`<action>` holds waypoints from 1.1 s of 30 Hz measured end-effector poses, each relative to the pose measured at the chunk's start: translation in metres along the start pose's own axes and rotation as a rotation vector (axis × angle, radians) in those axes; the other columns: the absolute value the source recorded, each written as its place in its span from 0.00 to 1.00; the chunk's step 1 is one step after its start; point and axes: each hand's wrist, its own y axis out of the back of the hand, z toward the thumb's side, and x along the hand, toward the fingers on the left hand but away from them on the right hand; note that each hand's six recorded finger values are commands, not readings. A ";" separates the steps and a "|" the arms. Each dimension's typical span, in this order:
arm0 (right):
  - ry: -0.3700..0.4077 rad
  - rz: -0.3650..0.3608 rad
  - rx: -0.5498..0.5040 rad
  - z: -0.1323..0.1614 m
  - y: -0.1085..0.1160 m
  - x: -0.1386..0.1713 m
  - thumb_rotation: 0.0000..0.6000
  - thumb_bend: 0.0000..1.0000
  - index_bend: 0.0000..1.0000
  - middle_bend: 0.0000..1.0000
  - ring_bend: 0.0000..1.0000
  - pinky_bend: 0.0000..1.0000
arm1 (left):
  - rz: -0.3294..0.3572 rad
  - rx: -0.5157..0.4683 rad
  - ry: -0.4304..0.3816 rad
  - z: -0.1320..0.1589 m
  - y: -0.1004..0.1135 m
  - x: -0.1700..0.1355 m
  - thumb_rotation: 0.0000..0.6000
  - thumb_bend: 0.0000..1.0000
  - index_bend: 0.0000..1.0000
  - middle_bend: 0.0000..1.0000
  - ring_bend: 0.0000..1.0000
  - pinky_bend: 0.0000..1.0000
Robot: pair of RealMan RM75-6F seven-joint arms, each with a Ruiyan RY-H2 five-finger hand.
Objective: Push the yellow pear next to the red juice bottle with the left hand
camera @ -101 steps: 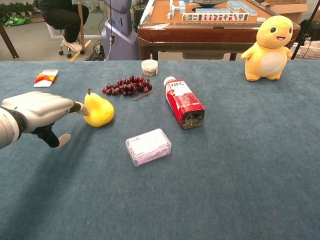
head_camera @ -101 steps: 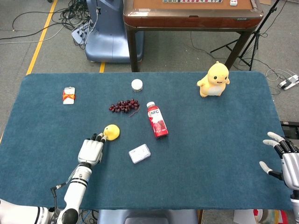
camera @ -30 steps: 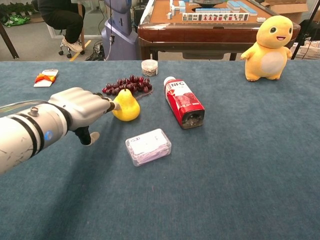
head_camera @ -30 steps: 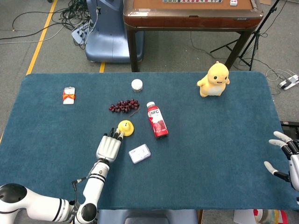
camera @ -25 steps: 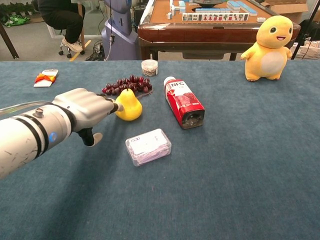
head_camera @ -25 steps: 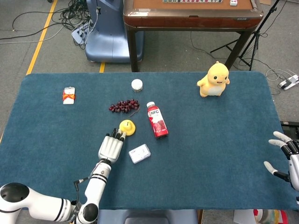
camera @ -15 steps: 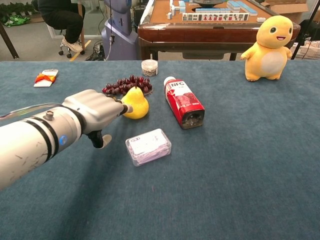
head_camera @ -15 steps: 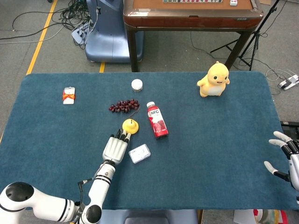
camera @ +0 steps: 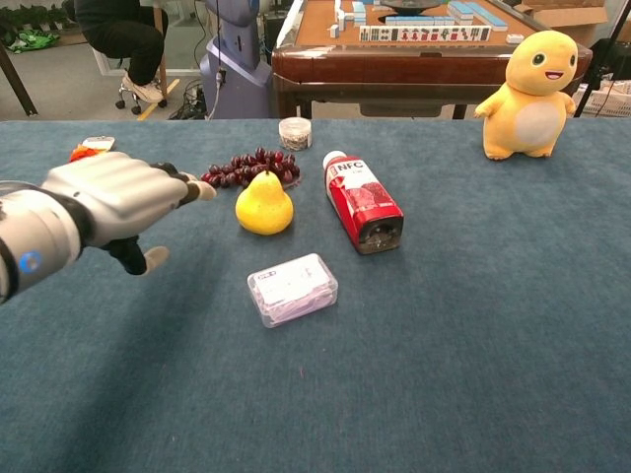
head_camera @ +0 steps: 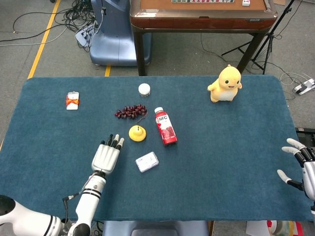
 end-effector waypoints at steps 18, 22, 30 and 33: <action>-0.015 0.023 0.045 -0.002 -0.010 -0.004 1.00 0.13 0.34 0.23 0.18 0.45 | 0.250 -0.210 0.135 -0.162 -0.034 -0.073 1.00 0.38 0.18 0.08 0.08 0.28; -0.011 0.022 0.053 -0.001 -0.009 -0.003 1.00 0.13 0.34 0.23 0.18 0.45 | 0.245 -0.238 0.176 -0.189 -0.047 -0.102 1.00 0.36 0.18 0.09 0.09 0.28; -0.012 0.011 0.064 -0.002 -0.004 -0.001 1.00 0.13 0.34 0.23 0.18 0.38 | 0.192 -0.374 0.254 -0.218 -0.076 -0.144 1.00 0.31 0.18 0.09 0.09 0.28; -0.012 0.007 0.064 -0.002 -0.003 0.000 1.00 0.13 0.34 0.23 0.18 0.36 | 0.195 -0.368 0.284 -0.229 -0.079 -0.151 1.00 0.29 0.15 0.09 0.09 0.28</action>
